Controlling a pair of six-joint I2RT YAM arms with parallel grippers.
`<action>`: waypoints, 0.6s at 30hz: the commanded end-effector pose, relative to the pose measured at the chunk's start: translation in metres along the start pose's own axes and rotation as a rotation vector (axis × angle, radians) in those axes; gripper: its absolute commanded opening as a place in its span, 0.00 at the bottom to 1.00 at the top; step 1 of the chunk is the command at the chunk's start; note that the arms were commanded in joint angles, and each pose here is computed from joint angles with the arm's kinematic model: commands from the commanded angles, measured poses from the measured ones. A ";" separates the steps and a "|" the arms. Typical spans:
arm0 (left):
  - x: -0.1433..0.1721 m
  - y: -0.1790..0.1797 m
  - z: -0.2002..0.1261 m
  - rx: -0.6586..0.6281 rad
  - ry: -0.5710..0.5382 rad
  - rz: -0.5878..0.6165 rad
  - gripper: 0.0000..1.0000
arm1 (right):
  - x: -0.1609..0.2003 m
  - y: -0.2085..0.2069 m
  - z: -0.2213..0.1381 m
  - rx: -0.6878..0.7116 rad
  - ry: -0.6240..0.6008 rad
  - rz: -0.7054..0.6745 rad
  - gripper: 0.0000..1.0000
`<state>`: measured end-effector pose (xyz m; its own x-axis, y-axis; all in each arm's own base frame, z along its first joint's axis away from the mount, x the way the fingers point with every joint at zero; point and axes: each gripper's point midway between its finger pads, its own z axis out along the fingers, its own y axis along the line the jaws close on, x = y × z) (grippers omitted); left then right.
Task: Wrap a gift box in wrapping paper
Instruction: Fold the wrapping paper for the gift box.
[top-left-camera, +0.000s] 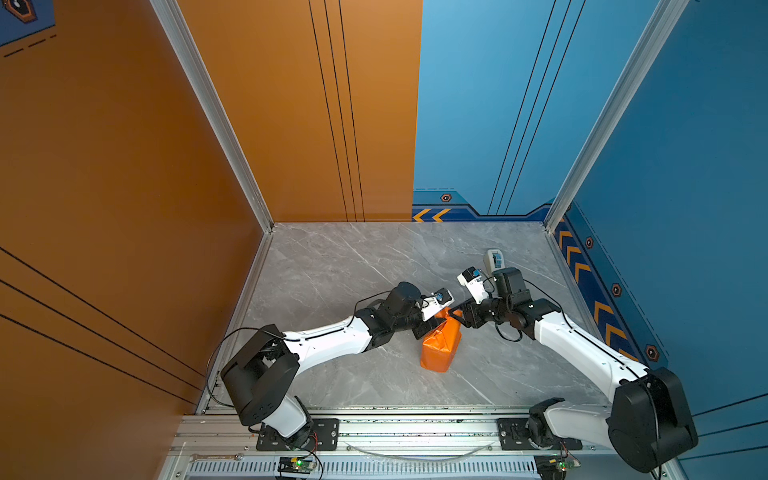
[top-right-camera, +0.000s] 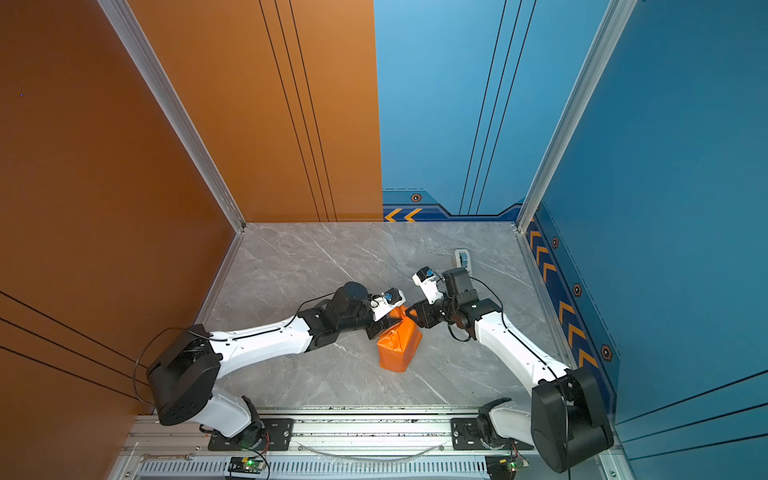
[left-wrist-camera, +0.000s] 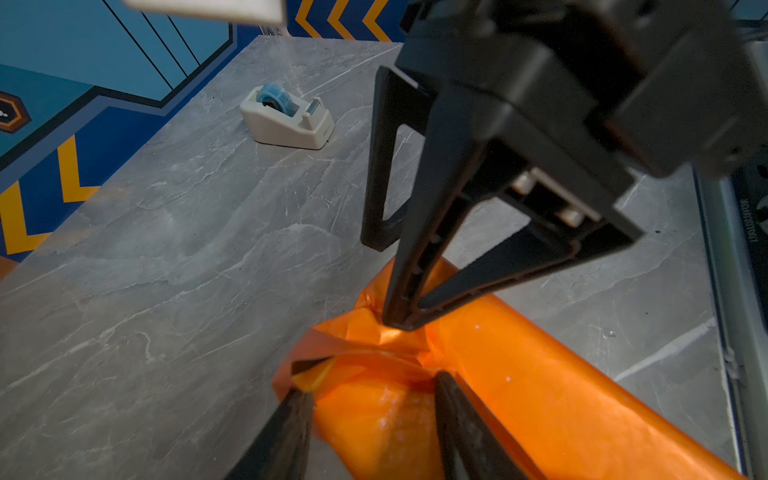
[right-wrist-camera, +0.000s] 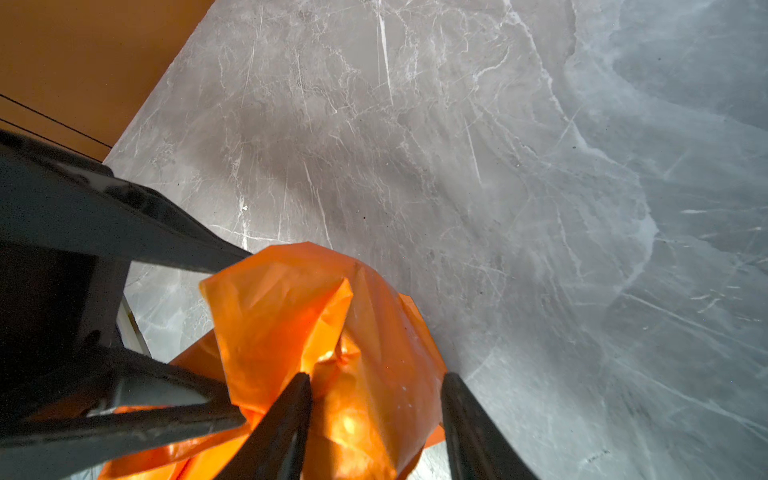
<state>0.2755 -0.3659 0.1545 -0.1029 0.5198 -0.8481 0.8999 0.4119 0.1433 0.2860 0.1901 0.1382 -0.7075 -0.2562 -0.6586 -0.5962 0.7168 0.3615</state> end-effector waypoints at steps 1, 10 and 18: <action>0.029 -0.001 0.007 0.019 0.108 0.003 0.50 | 0.023 -0.003 0.005 0.014 0.086 0.009 0.53; 0.009 -0.016 0.018 0.146 0.054 0.031 0.50 | 0.025 -0.002 0.007 -0.002 0.094 0.017 0.53; 0.017 -0.009 0.018 0.188 0.072 0.008 0.50 | 0.024 -0.001 0.005 -0.017 0.080 0.055 0.53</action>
<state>0.2787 -0.3804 0.1538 -0.0796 0.5234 -0.8484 0.9475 0.3040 0.0986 0.2852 0.1912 0.1375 -0.7122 -0.2542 -0.6544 -0.5965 0.7107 0.3731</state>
